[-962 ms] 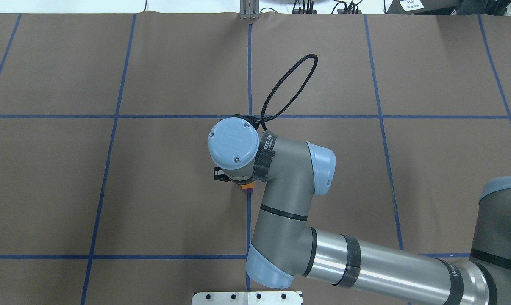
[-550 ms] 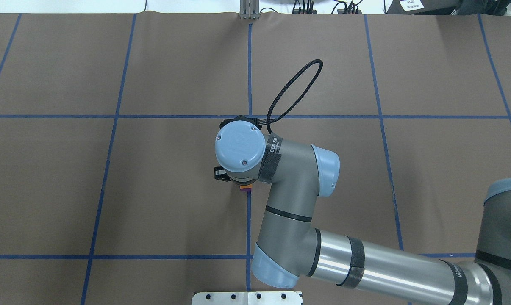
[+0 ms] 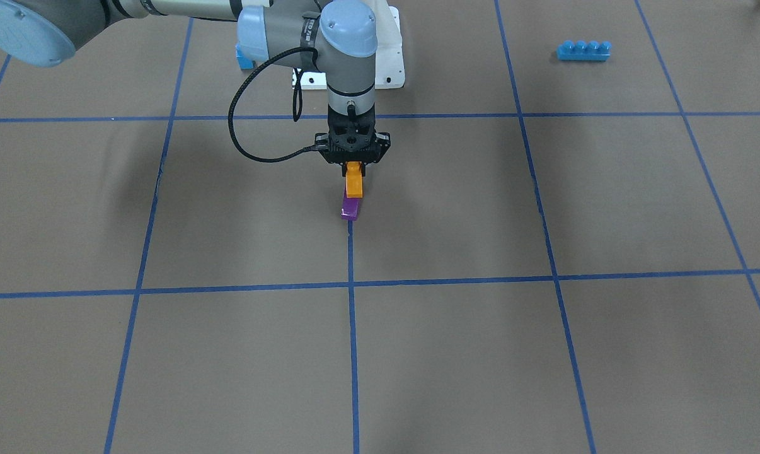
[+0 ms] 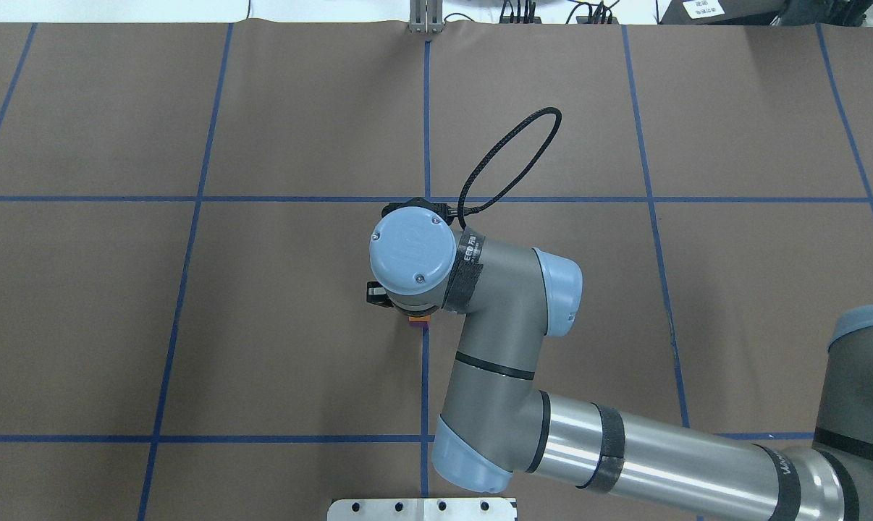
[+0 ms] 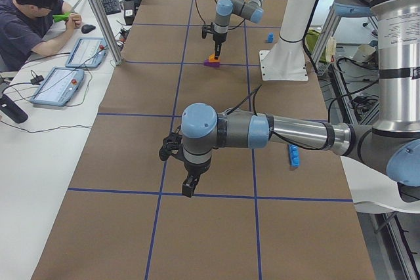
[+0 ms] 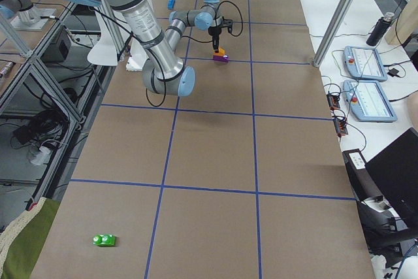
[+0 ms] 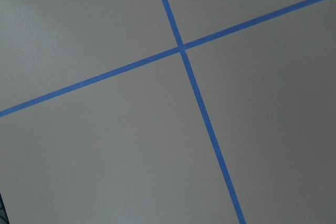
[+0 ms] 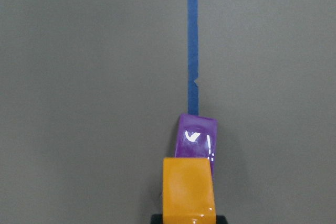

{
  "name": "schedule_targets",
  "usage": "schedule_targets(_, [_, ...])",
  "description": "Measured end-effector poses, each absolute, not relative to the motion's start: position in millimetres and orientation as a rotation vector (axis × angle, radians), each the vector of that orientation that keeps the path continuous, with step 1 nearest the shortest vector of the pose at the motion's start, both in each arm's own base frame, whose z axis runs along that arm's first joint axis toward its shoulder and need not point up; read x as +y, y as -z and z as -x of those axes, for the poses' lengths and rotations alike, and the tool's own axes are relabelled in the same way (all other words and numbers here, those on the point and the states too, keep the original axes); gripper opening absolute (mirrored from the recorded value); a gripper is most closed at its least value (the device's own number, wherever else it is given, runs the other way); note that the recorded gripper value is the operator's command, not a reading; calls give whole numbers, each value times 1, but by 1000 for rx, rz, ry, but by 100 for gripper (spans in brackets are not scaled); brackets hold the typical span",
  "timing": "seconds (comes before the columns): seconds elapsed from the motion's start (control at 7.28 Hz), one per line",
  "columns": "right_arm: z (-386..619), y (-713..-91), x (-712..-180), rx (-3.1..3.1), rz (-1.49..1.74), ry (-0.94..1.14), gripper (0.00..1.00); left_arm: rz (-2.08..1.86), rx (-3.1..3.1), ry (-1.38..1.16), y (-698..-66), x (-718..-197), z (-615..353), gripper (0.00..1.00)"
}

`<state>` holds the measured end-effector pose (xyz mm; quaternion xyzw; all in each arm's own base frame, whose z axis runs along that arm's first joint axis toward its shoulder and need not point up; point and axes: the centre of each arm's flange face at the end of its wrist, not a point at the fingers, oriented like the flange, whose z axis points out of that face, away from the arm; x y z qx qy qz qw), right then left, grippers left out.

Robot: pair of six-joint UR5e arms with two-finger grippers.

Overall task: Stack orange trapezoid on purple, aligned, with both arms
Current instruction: 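Lower the orange trapezoid onto the purple one, adjusting its alignment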

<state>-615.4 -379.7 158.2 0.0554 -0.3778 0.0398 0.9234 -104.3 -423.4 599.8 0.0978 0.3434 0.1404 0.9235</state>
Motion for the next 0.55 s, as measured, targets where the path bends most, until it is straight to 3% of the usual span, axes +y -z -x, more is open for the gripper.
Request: schedule_targets(0.55, [615, -159, -380, -775, -101, -113, 0, -202, 705, -288, -599, -424, 104, 100])
